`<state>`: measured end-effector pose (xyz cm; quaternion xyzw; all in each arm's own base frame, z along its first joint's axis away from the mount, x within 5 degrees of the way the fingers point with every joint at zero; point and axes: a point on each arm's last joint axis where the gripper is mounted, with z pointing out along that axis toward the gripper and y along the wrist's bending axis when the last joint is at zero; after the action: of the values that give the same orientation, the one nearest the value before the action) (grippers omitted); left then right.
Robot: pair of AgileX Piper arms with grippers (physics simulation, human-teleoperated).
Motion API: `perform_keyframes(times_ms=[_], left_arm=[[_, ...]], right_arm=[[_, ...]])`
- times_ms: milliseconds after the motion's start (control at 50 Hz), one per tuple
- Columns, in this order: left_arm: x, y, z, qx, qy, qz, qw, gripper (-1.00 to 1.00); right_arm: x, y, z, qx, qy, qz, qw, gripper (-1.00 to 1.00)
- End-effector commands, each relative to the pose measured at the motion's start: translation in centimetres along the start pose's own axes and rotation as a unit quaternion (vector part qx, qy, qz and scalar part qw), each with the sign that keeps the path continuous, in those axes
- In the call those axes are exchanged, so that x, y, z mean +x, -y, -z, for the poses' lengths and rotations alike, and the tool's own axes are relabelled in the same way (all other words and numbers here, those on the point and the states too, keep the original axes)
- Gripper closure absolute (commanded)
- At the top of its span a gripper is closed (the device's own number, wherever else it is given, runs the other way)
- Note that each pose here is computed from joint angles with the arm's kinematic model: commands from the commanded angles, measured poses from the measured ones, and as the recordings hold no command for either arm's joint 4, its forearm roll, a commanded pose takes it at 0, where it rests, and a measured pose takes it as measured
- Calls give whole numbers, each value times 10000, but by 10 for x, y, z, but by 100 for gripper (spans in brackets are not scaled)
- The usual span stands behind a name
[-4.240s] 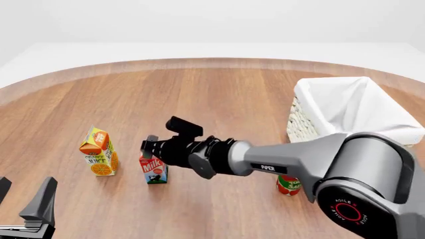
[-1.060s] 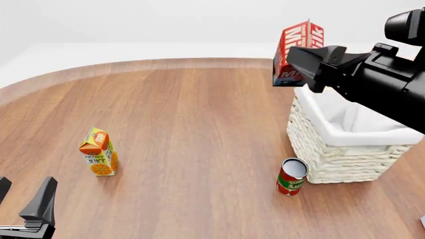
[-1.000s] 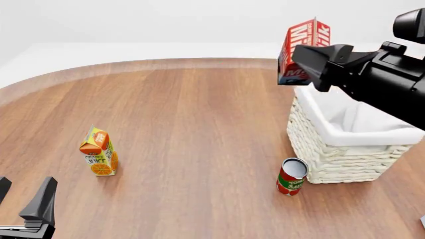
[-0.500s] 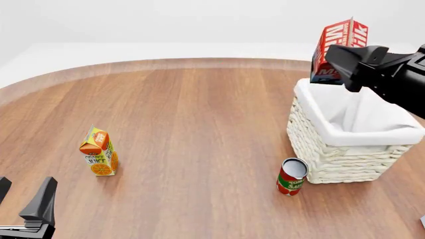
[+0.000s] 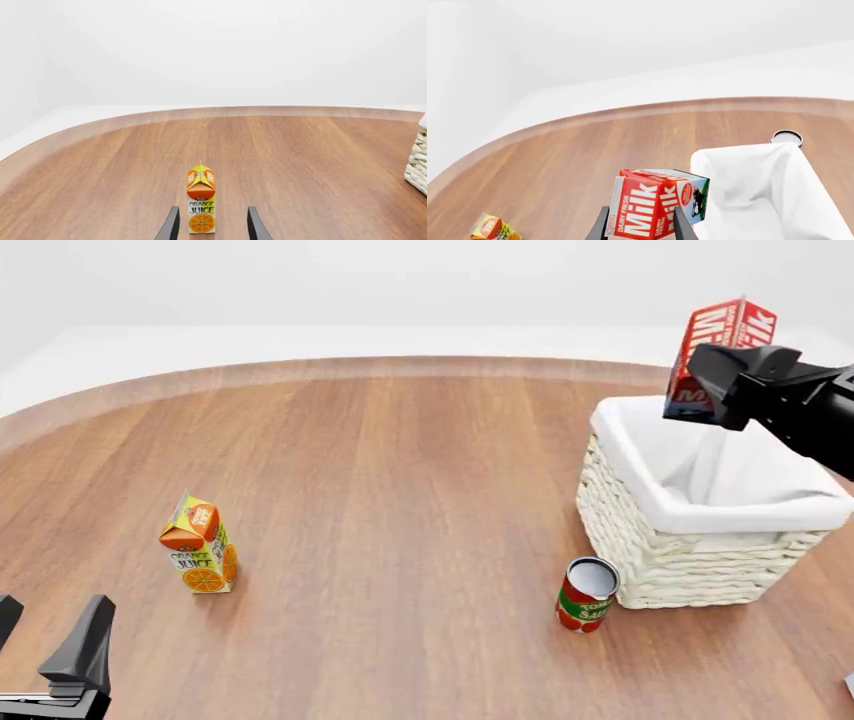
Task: Pick the milk and place it in the basket.
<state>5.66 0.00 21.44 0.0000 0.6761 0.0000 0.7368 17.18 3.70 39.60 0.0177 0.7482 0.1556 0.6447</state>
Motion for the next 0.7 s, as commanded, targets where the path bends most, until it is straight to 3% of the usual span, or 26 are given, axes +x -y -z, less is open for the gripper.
perform_keyframes(times_ms=[20, 380, 700], left_arm=[[0, 0, 0, 0, 0, 0, 10000, -100], [0, 0, 0, 0, 0, 0, 10000, -100], [0, 0, 0, 0, 0, 0, 10000, -100]], right_arm=[[-7, 8, -3, 232, 143, -43, 9996, 100], [-27, 13, -25, 482, 88, 51, 9988, 100], [-24, 21, -37, 639, -76, -39, 9979, 100]])
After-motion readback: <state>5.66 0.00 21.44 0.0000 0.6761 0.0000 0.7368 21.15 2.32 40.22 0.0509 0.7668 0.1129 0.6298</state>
